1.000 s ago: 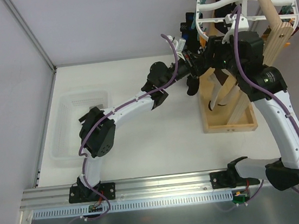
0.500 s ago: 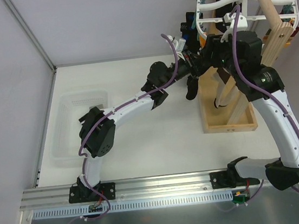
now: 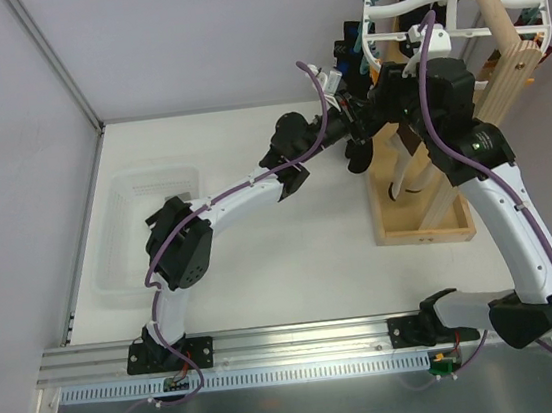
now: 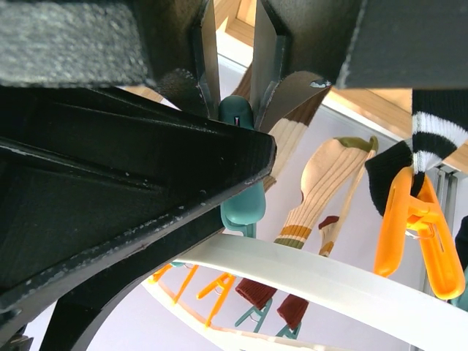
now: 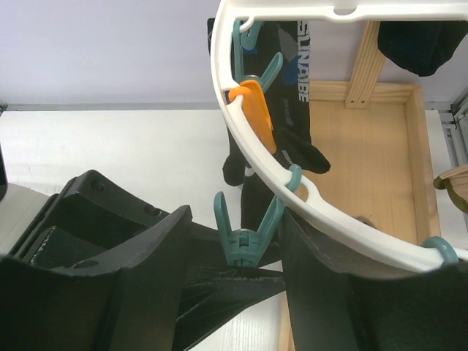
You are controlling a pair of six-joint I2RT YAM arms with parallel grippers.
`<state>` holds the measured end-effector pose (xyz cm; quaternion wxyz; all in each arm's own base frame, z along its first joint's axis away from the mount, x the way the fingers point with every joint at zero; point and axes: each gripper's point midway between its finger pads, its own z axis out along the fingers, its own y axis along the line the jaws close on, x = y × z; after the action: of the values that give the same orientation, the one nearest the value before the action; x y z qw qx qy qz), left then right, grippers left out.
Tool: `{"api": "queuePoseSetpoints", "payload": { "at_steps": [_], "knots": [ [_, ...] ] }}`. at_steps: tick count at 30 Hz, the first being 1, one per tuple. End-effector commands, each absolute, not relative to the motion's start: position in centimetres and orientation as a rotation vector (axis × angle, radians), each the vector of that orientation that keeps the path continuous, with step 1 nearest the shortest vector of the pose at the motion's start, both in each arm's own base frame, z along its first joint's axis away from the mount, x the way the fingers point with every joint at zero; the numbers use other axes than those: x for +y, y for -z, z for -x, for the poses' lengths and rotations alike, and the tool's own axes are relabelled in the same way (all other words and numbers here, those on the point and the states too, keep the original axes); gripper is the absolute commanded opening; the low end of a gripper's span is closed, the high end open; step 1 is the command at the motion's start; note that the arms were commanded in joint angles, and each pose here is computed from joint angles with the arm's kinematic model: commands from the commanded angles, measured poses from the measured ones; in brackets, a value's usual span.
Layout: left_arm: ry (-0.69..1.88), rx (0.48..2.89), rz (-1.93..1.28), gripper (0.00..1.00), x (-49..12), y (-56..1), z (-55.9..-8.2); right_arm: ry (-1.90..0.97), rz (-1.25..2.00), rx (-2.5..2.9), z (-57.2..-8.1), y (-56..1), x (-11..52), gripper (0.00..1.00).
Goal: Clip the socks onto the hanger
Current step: Open the clamp at the hanger, then pick up the sock from the bin.
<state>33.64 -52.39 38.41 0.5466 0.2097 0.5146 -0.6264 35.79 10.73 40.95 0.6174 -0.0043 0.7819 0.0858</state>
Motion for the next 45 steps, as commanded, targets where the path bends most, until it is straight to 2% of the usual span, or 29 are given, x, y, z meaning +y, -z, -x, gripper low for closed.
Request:
{"api": "queuePoseSetpoints", "payload": {
  "at_steps": [1,5,8,14,16,17,19,23,25,26,28,32,33,37,39,43,45],
  "knots": [
    [1.533,1.076,-0.571,0.08,-51.3,-42.6,-31.0,-0.175,-0.075,1.665,-37.0,-44.2,9.7,0.54],
    [1.531,1.078,-0.574,0.08,-51.3,-42.3,-31.0,-0.175,-0.105,1.661,-37.4,-44.3,9.6,0.54],
    [1.529,1.077,-0.573,0.08,-51.3,-42.4,-31.0,-0.178,-0.124,1.652,-37.5,-44.4,9.5,0.58],
    [1.527,1.074,-0.57,0.08,-51.3,-42.4,-31.1,-0.169,-0.164,1.641,-37.7,-44.7,9.1,0.56],
    [1.53,1.073,-0.569,0.08,-51.3,-42.4,-31.1,-0.167,-0.179,1.639,-37.8,-44.7,8.9,0.49],
    [1.528,1.071,-0.569,0.08,-51.3,-42.4,-31.1,-0.16,-0.187,1.636,-37.7,-44.7,8.7,0.42],
    [1.528,1.071,-0.568,0.08,-51.3,-42.4,-31.1,-0.163,-0.194,1.634,-37.7,-44.7,8.7,0.36],
    [1.53,1.072,-0.57,0.08,-51.3,-42.2,-31.0,-0.155,-0.201,1.633,-37.6,-44.7,8.5,0.13],
    [1.529,1.072,-0.573,0.08,-51.3,-42.1,-30.9,-0.15,-0.202,1.638,-37.6,-44.6,8.4,0.04],
    [1.53,1.072,-0.572,0.1,-51.3,-42.1,-30.9,-0.15,-0.204,1.636,-37.6,-44.6,8.4,0.01],
    [1.525,1.073,-0.565,0.12,-51.1,-42.0,-31.0,-0.144,-0.199,1.643,-37.7,-44.3,8.4,0.01],
    [1.515,1.077,-0.532,0.37,-49.9,-42.6,-31.0,-0.133,-0.191,1.65,-37.6,-43.9,8.3,0.01],
    [1.506,1.082,-0.522,0.51,-49.4,-42.6,-31.3,-0.127,-0.19,1.651,-37.6,-43.8,8.3,0.01],
    [1.489,1.122,-0.511,0.73,-46.2,-42.2,-30.8,-0.12,-0.187,1.65,-37.6,-43.8,8.1,0.01],
    [1.468,1.15,-0.492,0.8,-44.2,-41.8,-31.3,-0.116,-0.185,1.65,-37.5,-43.8,8.1,0.01],
    [1.391,1.306,-0.411,0.82,-38.5,-40.0,-31.5,-0.112,-0.184,1.653,-37.4,-43.7,8.0,0.01],
    [1.279,1.496,-0.32,0.82,-35.8,-36.7,-32.9,-0.11,-0.184,1.654,-37.3,-43.8,7.9,0.01]
  ]
}}
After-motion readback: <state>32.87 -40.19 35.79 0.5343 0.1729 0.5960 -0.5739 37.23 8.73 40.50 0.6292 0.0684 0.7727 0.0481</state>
